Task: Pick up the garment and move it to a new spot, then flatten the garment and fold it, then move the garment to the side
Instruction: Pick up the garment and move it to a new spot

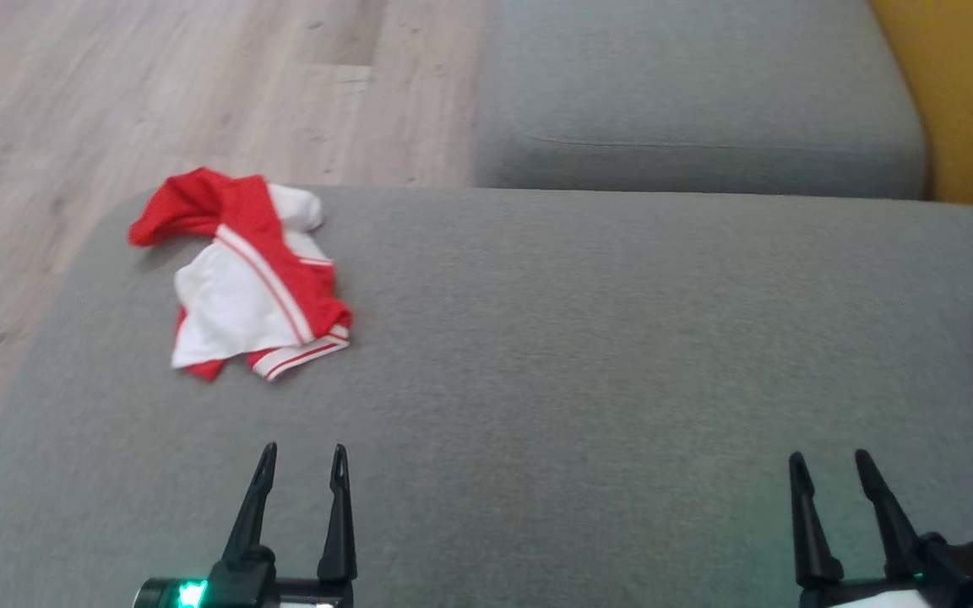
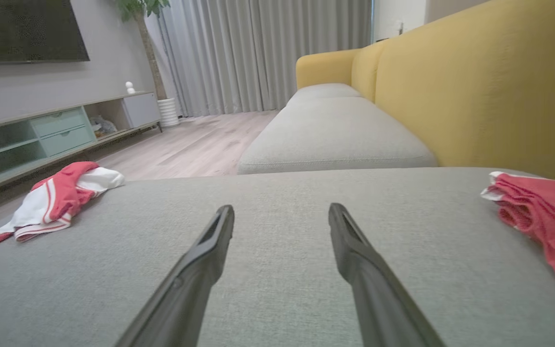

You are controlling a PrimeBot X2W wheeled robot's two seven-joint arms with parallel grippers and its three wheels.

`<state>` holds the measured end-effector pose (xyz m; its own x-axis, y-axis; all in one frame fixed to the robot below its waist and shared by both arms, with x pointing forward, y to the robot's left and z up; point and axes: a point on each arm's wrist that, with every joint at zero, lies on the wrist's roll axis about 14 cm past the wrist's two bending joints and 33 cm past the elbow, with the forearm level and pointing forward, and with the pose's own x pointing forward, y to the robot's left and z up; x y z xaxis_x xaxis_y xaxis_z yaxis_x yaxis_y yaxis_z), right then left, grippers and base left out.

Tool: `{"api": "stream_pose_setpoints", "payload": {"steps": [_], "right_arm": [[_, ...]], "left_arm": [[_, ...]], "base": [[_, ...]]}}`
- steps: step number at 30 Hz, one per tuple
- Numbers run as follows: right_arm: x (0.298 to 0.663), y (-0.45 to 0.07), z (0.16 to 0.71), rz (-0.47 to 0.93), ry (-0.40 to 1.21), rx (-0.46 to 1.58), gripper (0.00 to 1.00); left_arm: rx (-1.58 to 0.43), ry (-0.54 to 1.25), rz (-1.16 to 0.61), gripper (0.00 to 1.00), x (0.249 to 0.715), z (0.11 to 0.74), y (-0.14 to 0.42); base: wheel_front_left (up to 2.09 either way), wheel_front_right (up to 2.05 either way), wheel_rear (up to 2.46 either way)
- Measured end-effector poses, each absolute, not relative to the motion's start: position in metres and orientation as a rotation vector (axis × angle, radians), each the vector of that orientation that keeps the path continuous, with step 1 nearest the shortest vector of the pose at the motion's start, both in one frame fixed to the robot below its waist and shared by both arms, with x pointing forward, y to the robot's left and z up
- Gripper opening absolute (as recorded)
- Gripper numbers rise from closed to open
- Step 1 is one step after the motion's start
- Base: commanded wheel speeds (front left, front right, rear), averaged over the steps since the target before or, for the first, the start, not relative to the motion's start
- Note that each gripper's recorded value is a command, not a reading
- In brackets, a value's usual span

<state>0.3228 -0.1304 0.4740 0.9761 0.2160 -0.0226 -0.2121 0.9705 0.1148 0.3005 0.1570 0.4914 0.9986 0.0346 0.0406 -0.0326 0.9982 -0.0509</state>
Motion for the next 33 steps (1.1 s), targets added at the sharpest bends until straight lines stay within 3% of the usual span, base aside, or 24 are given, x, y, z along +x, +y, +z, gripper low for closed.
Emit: {"api": "stream_pose_setpoints", "payload": {"steps": [12,24,28,33], "right_arm": [[0.340,-0.058,0.470,0.450,0.069,0.116,1.00],[0.345,-0.021,0.451,0.574,0.131,0.084,1.00],[0.353,-0.017,0.441,0.597,0.147,0.052,1.00],[0.399,-0.019,0.440,0.618,0.095,0.006,1.00]], "left_arm": [[-0.047,-0.037,0.243,1.00,0.266,0.487,0.211],[-0.028,-0.021,0.430,1.00,0.244,0.486,0.258],[0.017,-0.098,0.463,1.00,0.271,0.517,0.283],[0.106,-0.280,0.392,1.00,0.352,0.588,0.298]], "base": [[0.00,0.00,0.00],[0.00,0.00,0.00],[0.00,0.00,0.00],[0.00,0.00,0.00]]}}
